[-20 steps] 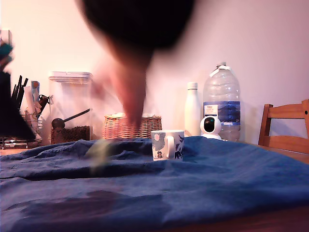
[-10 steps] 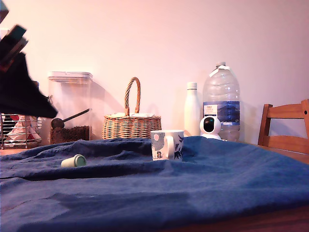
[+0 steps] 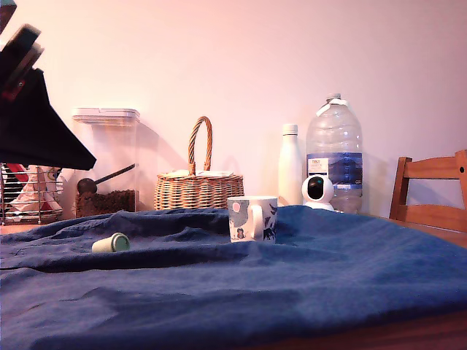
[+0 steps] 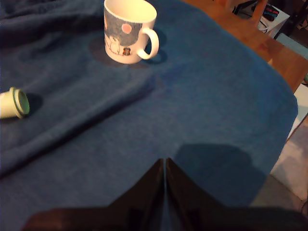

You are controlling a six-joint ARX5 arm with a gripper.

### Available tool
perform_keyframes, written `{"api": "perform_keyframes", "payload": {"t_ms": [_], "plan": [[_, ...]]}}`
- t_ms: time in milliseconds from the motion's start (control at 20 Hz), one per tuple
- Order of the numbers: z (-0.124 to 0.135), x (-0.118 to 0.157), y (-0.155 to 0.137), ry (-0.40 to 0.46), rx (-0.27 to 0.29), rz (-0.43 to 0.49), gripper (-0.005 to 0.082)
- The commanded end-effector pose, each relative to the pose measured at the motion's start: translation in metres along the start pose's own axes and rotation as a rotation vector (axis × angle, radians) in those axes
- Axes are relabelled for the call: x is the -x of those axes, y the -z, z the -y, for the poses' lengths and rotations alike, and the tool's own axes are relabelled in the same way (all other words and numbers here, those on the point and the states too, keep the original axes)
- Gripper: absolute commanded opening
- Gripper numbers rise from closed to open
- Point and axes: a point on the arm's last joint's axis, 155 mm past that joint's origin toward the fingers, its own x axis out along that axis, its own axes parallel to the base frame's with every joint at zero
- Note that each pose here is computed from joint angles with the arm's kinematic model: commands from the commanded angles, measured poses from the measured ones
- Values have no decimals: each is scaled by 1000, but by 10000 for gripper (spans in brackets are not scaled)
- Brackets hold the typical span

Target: Pick up the coffee capsules on the table and drop them inside the coffee cup

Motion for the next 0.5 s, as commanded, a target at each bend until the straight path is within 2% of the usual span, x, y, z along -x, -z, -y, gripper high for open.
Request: {"api": "perform_keyframes", "payload": {"t_ms": [0,250,450], "plan": [[-10,0,-1,-46,-92,7,-21],[-52,7,-6,-241,-71,29,-21],[-75,16,-10,-324,-44,44,-21]]}}
